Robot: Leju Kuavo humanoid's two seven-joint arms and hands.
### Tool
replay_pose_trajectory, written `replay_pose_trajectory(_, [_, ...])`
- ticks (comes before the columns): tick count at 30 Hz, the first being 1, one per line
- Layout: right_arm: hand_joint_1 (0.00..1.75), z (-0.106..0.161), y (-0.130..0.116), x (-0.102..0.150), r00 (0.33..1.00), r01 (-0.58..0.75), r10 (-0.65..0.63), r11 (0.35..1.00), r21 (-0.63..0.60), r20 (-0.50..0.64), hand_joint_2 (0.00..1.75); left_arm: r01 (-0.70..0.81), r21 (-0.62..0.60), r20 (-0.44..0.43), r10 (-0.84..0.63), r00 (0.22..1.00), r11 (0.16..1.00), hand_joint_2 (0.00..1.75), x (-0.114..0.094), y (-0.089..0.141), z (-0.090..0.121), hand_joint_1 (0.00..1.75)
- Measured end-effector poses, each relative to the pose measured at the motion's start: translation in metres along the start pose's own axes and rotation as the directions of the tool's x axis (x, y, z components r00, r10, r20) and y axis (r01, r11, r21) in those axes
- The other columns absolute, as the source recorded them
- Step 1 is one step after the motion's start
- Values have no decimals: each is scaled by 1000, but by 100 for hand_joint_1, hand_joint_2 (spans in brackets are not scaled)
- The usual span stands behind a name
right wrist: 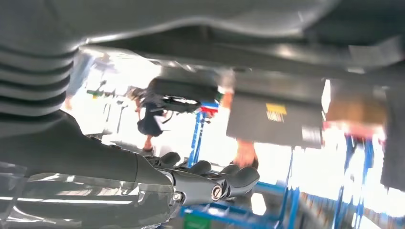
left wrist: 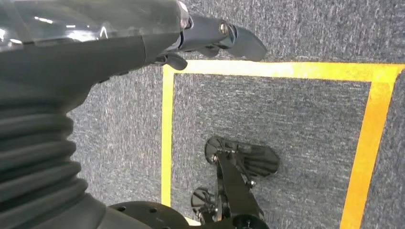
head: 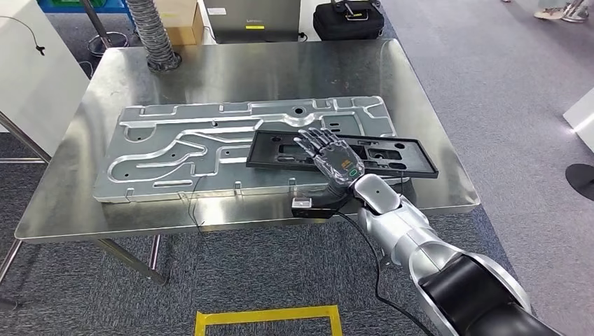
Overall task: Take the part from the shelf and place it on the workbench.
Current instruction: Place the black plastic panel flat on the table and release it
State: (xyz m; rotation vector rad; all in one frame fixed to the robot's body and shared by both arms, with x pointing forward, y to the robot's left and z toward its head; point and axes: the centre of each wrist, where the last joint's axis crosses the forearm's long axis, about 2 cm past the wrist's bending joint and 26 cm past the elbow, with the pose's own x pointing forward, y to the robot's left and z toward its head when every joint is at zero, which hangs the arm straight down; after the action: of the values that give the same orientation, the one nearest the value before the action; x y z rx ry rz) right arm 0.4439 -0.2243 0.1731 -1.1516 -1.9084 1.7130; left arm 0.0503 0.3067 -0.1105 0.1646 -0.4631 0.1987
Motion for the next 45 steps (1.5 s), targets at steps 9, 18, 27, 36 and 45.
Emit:
replay_pose_trajectory(9, [0,-14,-49,-24,965,208,-261,844,-494,-40,0,-9,10,-9,9,1000,1000,0,1,-2,0,0])
replay_pose_trajectory(18, [0,20,-112,-34,931,169,-364,482,-860,-21,0,-39,20,-13,39,999,999,0,-2,-1,1,0])
replay_pose_trajectory(27, [0,119,-161,-15,969,-180,-90,377,-908,-229,0,-106,1,6,106,994,994,0,-8,-5,3,0])
replay_pose_trajectory(36, [0,191,-140,30,934,-248,-107,491,-835,-341,0,-165,22,-4,165,986,986,0,-10,-8,5,0])
replay_pose_trajectory(45, [0,223,-114,53,889,-242,-181,593,-768,-420,0,-212,58,-12,213,977,976,0,-13,-6,6,0])
